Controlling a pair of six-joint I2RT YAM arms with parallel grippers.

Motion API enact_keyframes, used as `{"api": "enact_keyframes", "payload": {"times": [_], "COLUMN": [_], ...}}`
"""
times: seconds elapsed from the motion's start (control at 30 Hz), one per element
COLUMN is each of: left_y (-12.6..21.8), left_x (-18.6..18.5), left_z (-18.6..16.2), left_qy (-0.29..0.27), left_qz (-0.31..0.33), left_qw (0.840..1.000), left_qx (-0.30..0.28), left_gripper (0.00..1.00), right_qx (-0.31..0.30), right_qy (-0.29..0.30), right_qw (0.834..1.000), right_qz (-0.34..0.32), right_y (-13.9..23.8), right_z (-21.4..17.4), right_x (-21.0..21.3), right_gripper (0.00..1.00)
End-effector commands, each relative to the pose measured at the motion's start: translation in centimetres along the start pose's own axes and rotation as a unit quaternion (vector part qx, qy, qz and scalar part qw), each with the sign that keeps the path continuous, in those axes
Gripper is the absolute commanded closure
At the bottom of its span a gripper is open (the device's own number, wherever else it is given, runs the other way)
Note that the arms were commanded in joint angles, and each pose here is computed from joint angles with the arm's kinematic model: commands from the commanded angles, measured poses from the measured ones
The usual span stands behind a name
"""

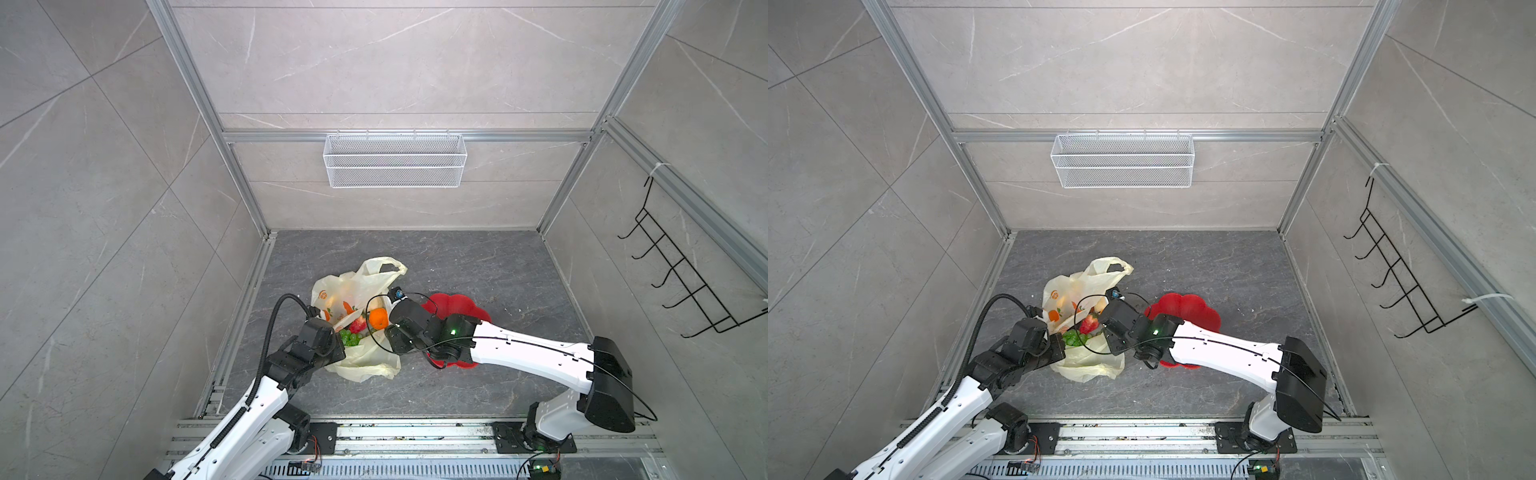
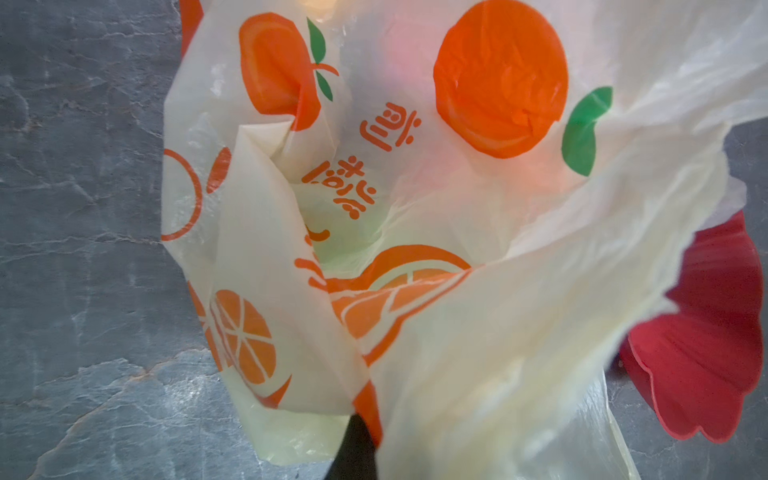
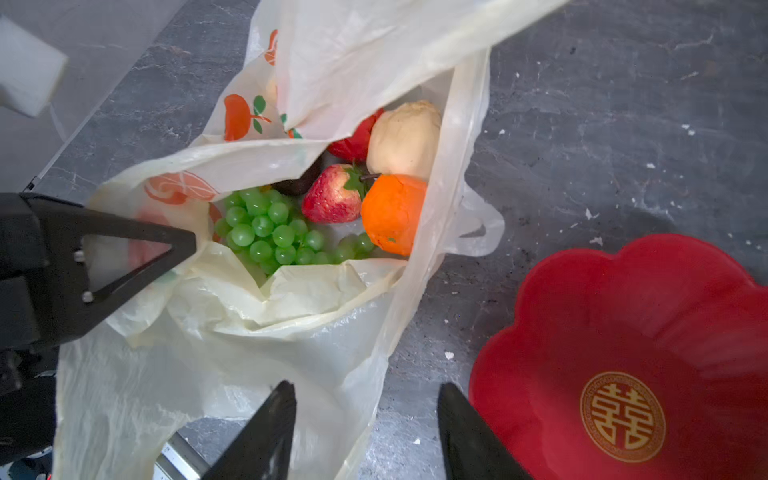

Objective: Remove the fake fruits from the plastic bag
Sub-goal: 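Reach the right gripper into the bag toward the fruits while the left holds it, then grasp the orange fake fruit inside the bag with the right gripper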

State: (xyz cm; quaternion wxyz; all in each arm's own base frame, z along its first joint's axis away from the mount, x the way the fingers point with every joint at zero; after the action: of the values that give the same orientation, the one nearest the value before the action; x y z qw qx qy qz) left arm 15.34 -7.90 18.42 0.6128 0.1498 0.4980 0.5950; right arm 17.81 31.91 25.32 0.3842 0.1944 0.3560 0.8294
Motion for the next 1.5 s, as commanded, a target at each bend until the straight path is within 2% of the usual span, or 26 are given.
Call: {"api": "enact_keyframes", "payload": {"times": [0.0,0.17,0.4,0.5,0.6,0.97,1.2,1.33,1.47], "left_y": [0.3,0.4,-0.1,-0.4,-0.7,-0.8,-1.0,-1.0,-1.2], "left_x": [-1.0,-1.2,-1.0,-1.0,-1.1,-1.2,-1.3,-1.3,-1.2], "left_z": [0.4,0.1,-0.7,-0.8,-0.9,-0.9,-0.7,-0.7,-0.8], "left_qy": [-0.01,-0.012,-0.014,-0.017,-0.018,-0.021,-0.022,-0.023,-0.026], "left_qz": [-0.039,-0.054,-0.055,-0.058,-0.057,-0.053,-0.05,-0.049,-0.044], "left_qw": [0.999,0.998,0.998,0.998,0.998,0.998,0.998,0.999,0.999], "left_qx": [-0.018,-0.017,0.0,0.007,0.012,0.01,0.011,0.009,0.01], "left_gripper": [1.0,1.0,1.0,1.0,1.0,1.0,1.0,1.0,1.0], "right_qx": [0.016,0.054,0.086,0.091,0.089,0.114,0.121,0.119,0.103], "right_qy": [0.015,-0.006,-0.048,-0.056,-0.067,-0.1,-0.104,-0.1,-0.086], "right_qw": [0.999,0.997,0.995,0.993,0.992,0.987,0.986,0.986,0.989], "right_qz": [0.043,0.046,-0.007,-0.044,-0.059,-0.044,-0.047,-0.059,-0.065], "right_y": [-2.0,-6.8,-11.8,-12.7,-13.3,-16.2,-17.0,-16.6,-14.6], "right_z": [0.9,2.0,2.4,2.6,2.8,1.8,1.5,1.6,2.3], "right_x": [1.6,2.3,-0.8,-1.8,-2.5,-2.7,-2.7,-2.9,-2.9], "right_gripper": [0.49,0.51,0.49,0.43,0.3,0.22,0.25,0.35,0.38]}}
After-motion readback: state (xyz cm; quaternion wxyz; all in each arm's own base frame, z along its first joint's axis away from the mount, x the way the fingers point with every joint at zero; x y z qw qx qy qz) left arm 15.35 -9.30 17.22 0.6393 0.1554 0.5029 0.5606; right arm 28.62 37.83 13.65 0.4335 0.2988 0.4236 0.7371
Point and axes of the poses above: each gripper's point midway between its finger pads, its own y axis back along the fingers, its own x axis along the line the jaws close on, z = x × y, the point moved 10 cm from there along y, back along the fingers, and after that the axes turned 7 degrees about y, right-handed, at the moved point
